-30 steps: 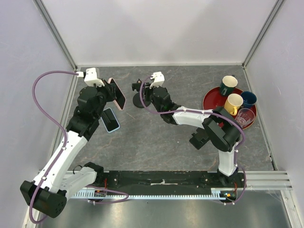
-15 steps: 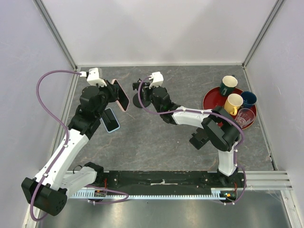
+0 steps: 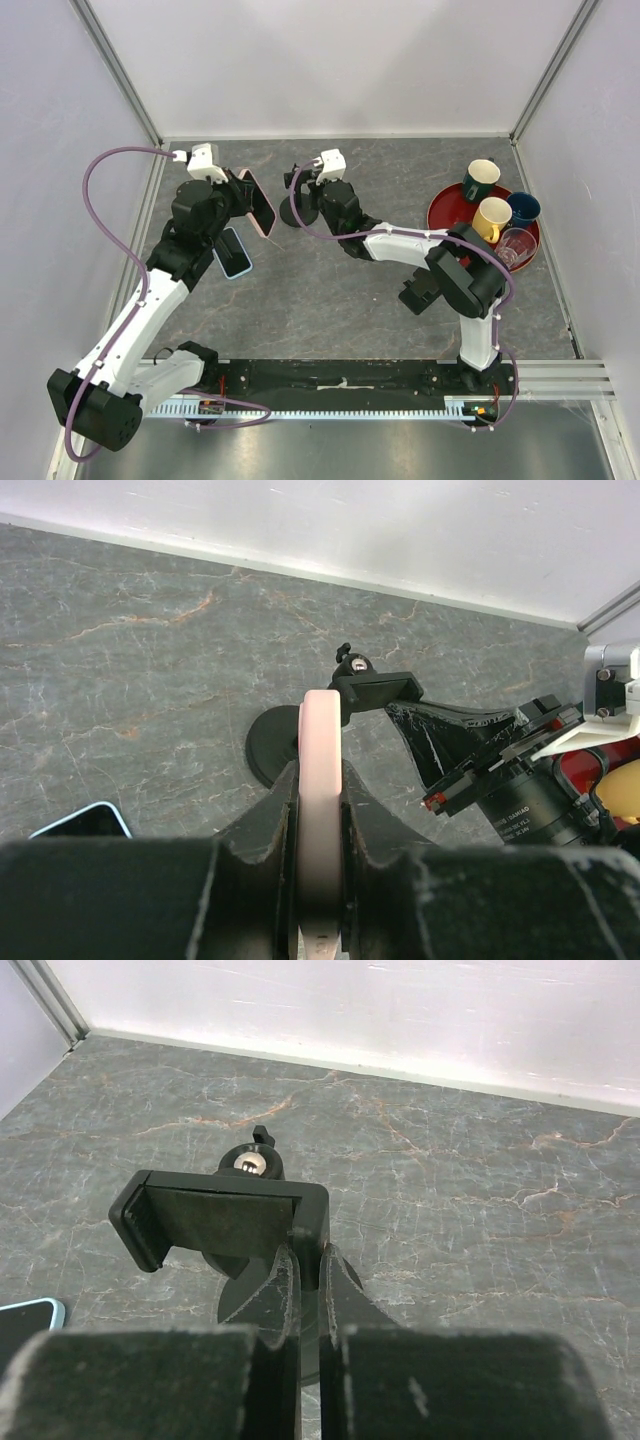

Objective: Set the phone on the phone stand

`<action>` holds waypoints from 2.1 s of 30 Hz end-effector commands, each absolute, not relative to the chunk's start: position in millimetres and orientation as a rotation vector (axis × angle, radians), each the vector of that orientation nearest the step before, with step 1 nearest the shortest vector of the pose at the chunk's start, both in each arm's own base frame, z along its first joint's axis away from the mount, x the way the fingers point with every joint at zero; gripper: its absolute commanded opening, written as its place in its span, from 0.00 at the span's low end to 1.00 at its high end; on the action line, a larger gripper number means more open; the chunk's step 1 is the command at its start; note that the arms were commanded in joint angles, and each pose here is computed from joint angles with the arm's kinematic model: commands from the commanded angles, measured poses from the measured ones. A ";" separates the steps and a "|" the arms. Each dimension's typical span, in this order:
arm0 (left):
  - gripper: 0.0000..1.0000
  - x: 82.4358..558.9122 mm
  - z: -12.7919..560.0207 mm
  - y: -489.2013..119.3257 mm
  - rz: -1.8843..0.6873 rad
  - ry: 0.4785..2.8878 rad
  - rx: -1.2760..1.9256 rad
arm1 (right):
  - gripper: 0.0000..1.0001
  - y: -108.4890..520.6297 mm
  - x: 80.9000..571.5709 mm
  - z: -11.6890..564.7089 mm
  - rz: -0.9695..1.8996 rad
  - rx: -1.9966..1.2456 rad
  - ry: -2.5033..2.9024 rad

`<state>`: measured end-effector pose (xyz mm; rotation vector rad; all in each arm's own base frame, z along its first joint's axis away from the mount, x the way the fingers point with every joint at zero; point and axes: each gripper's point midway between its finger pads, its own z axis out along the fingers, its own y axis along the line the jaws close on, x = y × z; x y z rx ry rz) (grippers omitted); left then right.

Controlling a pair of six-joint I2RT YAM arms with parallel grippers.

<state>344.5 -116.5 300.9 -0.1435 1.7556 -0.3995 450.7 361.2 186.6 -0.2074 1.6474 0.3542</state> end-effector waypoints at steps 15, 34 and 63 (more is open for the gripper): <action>0.02 331.2 362.1 -136.8 -0.584 1.536 0.035 | 0.00 367.0 368.7 222.0 0.599 -0.598 1.560; 0.02 297.2 385.6 -193.3 -0.866 1.352 0.394 | 0.35 361.2 335.0 190.2 0.689 -0.688 1.656; 0.02 293.9 376.1 -229.3 -0.929 1.179 0.836 | 0.55 307.2 346.4 211.2 1.010 -0.655 1.559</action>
